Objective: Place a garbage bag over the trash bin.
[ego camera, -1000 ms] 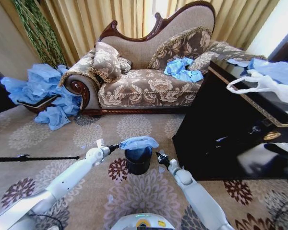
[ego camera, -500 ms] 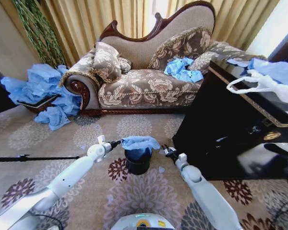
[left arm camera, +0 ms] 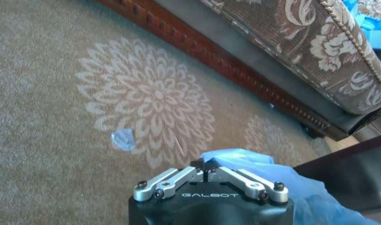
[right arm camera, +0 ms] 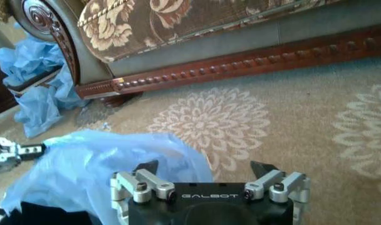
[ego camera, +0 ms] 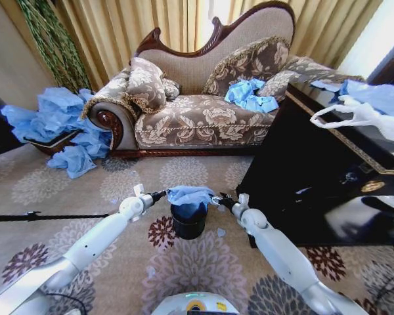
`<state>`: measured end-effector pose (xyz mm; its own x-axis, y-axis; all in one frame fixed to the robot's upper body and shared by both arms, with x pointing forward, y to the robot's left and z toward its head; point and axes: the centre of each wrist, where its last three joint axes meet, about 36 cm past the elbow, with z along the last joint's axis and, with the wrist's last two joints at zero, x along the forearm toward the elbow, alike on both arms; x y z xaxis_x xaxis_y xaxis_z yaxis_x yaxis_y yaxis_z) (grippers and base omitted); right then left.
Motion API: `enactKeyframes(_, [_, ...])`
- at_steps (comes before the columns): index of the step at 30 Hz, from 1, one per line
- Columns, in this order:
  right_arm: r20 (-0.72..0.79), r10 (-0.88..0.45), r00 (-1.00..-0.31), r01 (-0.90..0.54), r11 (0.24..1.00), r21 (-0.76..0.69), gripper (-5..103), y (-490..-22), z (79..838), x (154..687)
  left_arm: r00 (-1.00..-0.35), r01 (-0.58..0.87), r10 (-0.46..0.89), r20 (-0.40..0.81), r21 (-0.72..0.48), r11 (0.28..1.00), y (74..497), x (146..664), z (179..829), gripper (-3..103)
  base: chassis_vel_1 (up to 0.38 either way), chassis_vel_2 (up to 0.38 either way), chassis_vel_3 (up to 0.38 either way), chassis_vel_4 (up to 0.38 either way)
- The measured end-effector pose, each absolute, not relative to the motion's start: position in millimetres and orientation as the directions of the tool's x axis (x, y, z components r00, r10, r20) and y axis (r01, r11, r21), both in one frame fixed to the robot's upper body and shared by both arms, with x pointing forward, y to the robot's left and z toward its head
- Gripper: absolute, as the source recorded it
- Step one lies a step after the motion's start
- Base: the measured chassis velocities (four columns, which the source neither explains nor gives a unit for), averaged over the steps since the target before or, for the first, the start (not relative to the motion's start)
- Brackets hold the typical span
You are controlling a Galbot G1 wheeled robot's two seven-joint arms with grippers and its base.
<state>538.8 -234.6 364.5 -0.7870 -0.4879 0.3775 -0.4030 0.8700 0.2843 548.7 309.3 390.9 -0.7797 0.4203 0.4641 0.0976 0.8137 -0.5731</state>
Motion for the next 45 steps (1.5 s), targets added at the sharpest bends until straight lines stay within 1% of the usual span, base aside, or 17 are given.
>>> enactKeyframes(1, [0.383, -0.494, -0.781, -0.405, 0.866, 0.292, 97, -234.8, 365.9, 539.8, -0.780, 0.099, 0.421, 0.463, -0.573, 0.813, 309.3, 548.7, 390.3, 0, 0.000, 0.000, 0.000, 0.000])
enactKeyframes(7, [0.420, -0.526, -0.740, -0.416, 0.848, 0.330, 100, -232.7, 366.9, 548.9, -0.781, 0.107, 0.427, 0.456, -0.575, 0.811, 308.4, 548.2, 388.9, 0, 0.000, 0.000, 0.000, 0.000])
enactKeyframes(9, [0.439, -0.548, -0.712, -0.413, 0.832, 0.370, 91, -232.7, 367.1, 553.1, -0.782, 0.110, 0.428, 0.454, -0.575, 0.810, 308.3, 548.3, 389.1, 0, 0.000, 0.000, 0.000, 0.000])
enactKeyframes(11, [0.441, -0.555, -0.705, -0.415, 0.828, 0.378, 91, -233.3, 367.4, 553.9, -0.782, 0.111, 0.429, 0.453, -0.576, 0.810, 308.3, 548.4, 389.2, 0, 0.000, 0.000, 0.000, 0.000])
enactKeyframes(14, [0.451, -0.586, -0.673, -0.415, 0.804, 0.426, 75, -235.7, 369.6, 557.3, -0.781, 0.117, 0.432, 0.450, -0.575, 0.810, 306.9, 548.2, 388.7, 0, 0.000, 0.000, 0.000, 0.000])
enactKeyframes(15, [0.451, -0.593, -0.667, -0.414, 0.799, 0.436, 75, -236.1, 370.2, 558.0, -0.781, 0.118, 0.434, 0.450, -0.575, 0.810, 306.2, 548.2, 388.5, 0, 0.000, 0.000, 0.000, 0.000])
enactKeyframes(16, [0.454, -0.601, -0.658, -0.410, 0.791, 0.454, 64, -237.5, 371.1, 558.4, -0.779, 0.122, 0.437, 0.450, -0.575, 0.809, 304.5, 548.5, 388.5, 0, 0.000, 0.000, 0.000, 0.000])
enactKeyframes(18, [0.454, -0.604, -0.655, -0.408, 0.788, 0.461, 64, -238.1, 371.6, 558.4, -0.778, 0.125, 0.439, 0.449, -0.575, 0.809, 303.6, 548.9, 388.7, 0, 0.000, 0.000, 0.000, 0.000])
enactKeyframes(20, [0.453, -0.610, -0.651, -0.405, 0.783, 0.472, 53, -238.9, 373.0, 558.7, -0.778, 0.129, 0.442, 0.447, -0.575, 0.808, 302.2, 549.7, 389.4, 0, 0.000, 0.000, 0.000, 0.000])
enactKeyframes(22, [0.452, -0.611, -0.650, -0.404, 0.781, 0.475, 53, -238.8, 373.5, 558.9, -0.778, 0.130, 0.443, 0.446, -0.575, 0.808, 301.9, 550.0, 389.7, 0, 0.000, 0.000, 0.000, 0.000])
enactKeyframes(25, [0.449, -0.611, -0.652, -0.404, 0.781, 0.475, 32, -238.2, 375.6, 559.9, -0.779, 0.133, 0.444, 0.442, -0.575, 0.807, 300.8, 551.0, 389.8, 0, 0.000, 0.000, 0.000, 0.000])
enactKeyframes(27, [0.448, -0.609, -0.654, -0.405, 0.783, 0.473, 32, -238.4, 376.2, 559.9, -0.780, 0.134, 0.444, 0.441, -0.576, 0.807, 300.6, 551.3, 389.9, 0, 0.000, 0.000, 0.000, 0.000])
enactKeyframes(28, [0.448, -0.606, -0.657, -0.404, 0.785, 0.469, 20, -238.8, 376.8, 560.0, -0.782, 0.135, 0.444, 0.438, -0.576, 0.806, 300.2, 551.7, 389.9, 0, 0.000, 0.000, 0.000, 0.000])
enactKeyframes(30, [0.448, -0.602, -0.661, -0.403, 0.788, 0.465, 20, -239.1, 377.1, 560.2, -0.783, 0.136, 0.444, 0.436, -0.577, 0.806, 299.8, 551.9, 389.7, 0, 0.000, 0.000, 0.000, 0.000])
enactKeyframes(33, [0.445, -0.591, -0.673, -0.401, 0.797, 0.452, 4, -239.8, 377.3, 560.5, -0.786, 0.136, 0.442, 0.433, -0.577, 0.805, 298.8, 553.5, 389.4, 0, 0.000, 0.000, 0.000, 0.000])
enactKeyframes(36, [0.445, -0.577, -0.685, -0.402, 0.808, 0.430, 1, -241.0, 376.0, 560.5, -0.788, 0.136, 0.442, 0.429, -0.578, 0.804, 297.8, 555.4, 390.0, 0, 0.000, 0.000, 0.000, 0.000])
enactKeyframes(45, [0.432, -0.536, -0.725, -0.414, 0.841, 0.349, 0, -241.5, 372.6, 561.3, -0.804, 0.133, 0.433, 0.407, -0.587, 0.799, 293.3, 565.9, 394.0, 0, 0.000, 0.000, 0.000, 0.000])
